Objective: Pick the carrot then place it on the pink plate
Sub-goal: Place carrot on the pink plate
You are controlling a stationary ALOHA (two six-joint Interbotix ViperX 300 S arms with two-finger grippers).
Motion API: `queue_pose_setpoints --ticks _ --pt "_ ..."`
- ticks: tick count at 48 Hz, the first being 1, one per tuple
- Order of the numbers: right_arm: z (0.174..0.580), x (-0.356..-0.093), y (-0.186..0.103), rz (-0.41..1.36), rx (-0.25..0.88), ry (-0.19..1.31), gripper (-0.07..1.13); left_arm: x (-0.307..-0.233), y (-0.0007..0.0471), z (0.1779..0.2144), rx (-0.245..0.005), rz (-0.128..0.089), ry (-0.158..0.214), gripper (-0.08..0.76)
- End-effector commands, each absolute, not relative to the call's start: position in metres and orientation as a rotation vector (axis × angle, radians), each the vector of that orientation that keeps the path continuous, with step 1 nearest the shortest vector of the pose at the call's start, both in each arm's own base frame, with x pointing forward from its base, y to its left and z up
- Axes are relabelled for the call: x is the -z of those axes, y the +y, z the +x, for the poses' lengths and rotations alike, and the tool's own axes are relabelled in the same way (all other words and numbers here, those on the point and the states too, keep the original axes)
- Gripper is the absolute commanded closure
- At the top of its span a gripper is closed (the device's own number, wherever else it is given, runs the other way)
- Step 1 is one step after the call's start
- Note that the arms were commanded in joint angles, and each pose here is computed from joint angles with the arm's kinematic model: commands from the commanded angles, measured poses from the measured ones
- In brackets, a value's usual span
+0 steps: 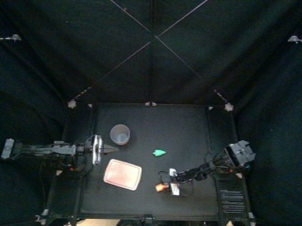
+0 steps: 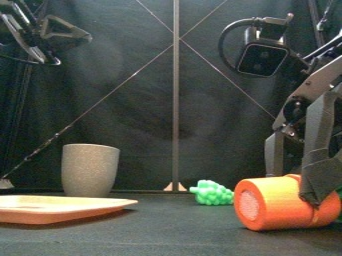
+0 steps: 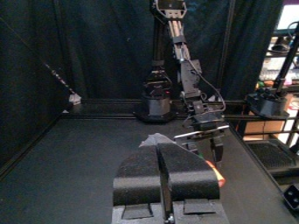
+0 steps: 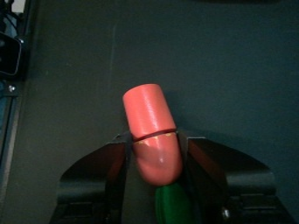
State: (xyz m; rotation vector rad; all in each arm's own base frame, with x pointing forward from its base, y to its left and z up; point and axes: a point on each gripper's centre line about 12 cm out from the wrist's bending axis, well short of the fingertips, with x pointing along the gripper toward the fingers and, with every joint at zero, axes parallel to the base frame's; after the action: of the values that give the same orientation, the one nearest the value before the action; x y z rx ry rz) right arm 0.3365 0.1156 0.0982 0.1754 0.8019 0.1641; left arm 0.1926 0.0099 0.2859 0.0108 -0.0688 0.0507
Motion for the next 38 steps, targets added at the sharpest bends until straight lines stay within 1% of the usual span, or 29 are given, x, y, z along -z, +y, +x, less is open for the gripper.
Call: queue_pose_setpoints --ticks 1,7,10,20,26,32,38 --pt "0.345 -0.111 0.117 0.185 -0.17 0.76 0.43 -0.292 0.0095 0.1935 -0.049 0.013 -0.087 0.709" --pt "0.351 -0.115 0.116 0.184 -0.17 0.742 0.55 -0.2914 0.0095 0.1934 -0.049 0.013 -0.086 0.709" --pt "0.358 -0.122 0.114 0.186 -0.166 0.72 0.58 -0.2911 0.0096 0.1937 -0.049 0.013 -0.084 0.709" --pt "0.384 -0.156 0.104 0.131 -0.181 0.634 0.59 -0.2911 0.0096 0.1937 -0.049 0.013 -0.084 0.709" --pt "0.406 -0.183 0.096 0.077 -0.186 0.563 0.59 -0.2912 0.0095 0.1935 -0.049 0.016 -0.084 0.709" --pt "0.434 -0.212 0.084 0.011 -0.18 0.472 0.59 -0.2912 0.0095 0.1935 -0.049 0.013 -0.084 0.709" --pt "0.464 -0.224 0.074 -0.042 -0.17 0.407 0.59 -0.2914 0.0095 0.1934 -0.049 0.014 -0.086 0.709"
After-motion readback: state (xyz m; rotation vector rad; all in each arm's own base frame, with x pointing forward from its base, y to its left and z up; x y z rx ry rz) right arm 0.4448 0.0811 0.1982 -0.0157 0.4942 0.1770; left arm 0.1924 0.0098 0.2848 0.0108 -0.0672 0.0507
